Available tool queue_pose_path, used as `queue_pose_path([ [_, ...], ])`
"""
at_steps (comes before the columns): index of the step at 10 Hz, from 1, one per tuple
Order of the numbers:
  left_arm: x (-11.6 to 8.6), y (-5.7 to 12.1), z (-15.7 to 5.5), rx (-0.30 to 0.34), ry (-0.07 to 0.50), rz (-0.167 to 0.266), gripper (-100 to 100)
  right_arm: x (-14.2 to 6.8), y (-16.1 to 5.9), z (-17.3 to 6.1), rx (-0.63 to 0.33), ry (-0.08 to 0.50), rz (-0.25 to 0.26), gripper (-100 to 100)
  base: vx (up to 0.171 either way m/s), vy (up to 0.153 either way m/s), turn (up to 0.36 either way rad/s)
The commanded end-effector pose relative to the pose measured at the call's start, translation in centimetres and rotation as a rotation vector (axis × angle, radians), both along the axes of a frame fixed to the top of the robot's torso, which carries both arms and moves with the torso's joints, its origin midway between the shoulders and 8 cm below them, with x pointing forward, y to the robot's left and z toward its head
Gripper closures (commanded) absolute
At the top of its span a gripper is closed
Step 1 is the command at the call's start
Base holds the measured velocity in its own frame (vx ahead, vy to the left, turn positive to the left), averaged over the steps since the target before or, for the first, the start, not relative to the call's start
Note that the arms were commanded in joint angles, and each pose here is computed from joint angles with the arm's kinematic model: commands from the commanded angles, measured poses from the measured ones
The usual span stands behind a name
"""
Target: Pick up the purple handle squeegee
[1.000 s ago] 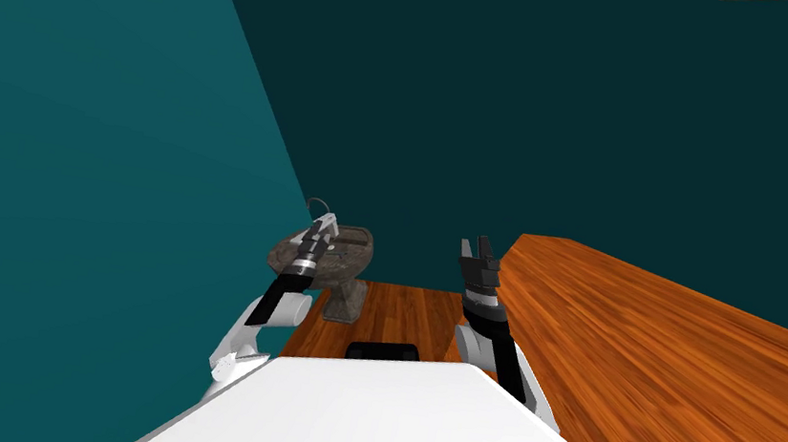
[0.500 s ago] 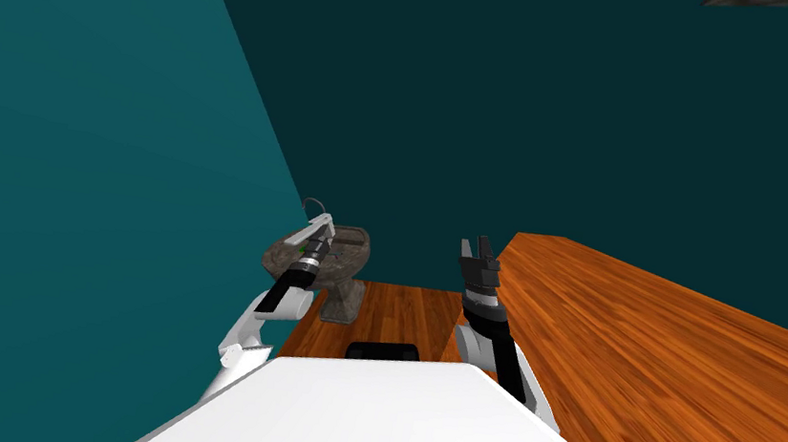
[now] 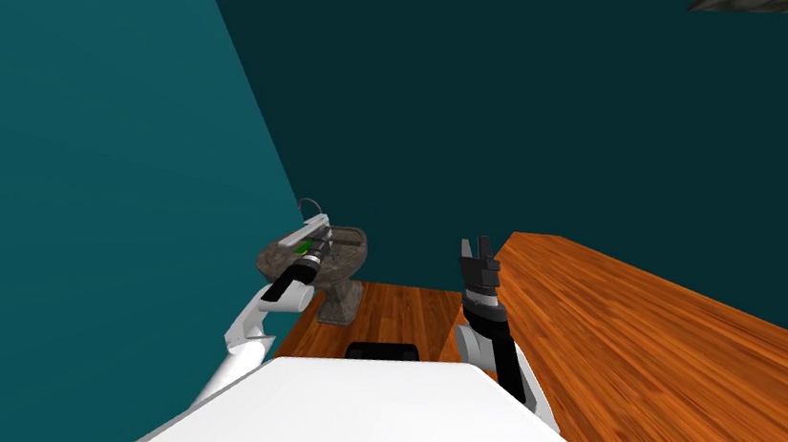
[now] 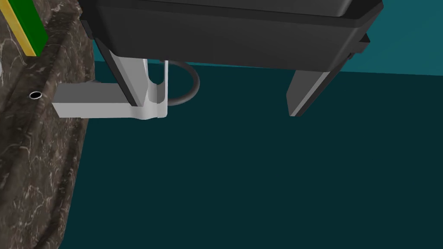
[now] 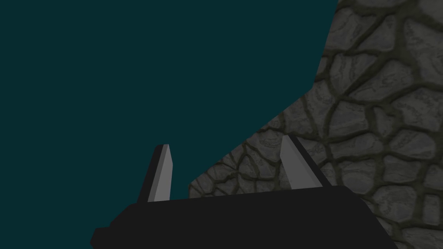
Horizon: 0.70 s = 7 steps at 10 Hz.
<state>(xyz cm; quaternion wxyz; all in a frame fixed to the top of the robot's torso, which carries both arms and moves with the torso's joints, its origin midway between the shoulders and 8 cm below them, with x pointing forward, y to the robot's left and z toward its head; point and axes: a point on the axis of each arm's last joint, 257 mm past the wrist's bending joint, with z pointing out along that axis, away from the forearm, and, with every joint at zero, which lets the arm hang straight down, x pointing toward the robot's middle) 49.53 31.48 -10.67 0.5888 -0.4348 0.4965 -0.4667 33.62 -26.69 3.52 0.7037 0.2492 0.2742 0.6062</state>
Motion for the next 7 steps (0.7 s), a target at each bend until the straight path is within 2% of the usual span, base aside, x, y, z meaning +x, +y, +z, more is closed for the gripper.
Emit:
queue_pose_path([
  [1, 0.2, 0.0, -1.2, 0.0, 0.043, 0.007, -100, 0.0, 0.0, 0.0, 0.0, 0.0, 0.0, 0, 0.003, -0.014, 0.003],
  [2, 1.0, 0.4, -2.0, 0.014, 0.077, 0.013, -100, 0.0, 0.0, 0.0, 0.0, 0.0, 0.0, 0, 0.008, -0.029, -0.038],
  [4, 1.1, 0.6, -3.1, 0.011, 0.12, 0.02, -100, 0.0, 0.0, 0.0, 0.0, 0.0, 0.0, 0, 0.008, -0.018, -0.008],
  [5, 1.8, 1.0, -3.9, 0.025, 0.152, 0.026, -100, 0.0, 0.0, 0.0, 0.0, 0.0, 0.0, 0, 0.015, -0.018, -0.026],
  [7, 1.8, 1.2, -5.1, 0.022, 0.197, 0.033, -100, 0.0, 0.0, 0.0, 0.0, 0.0, 0.0, 0, 0.013, -0.012, -0.011],
])
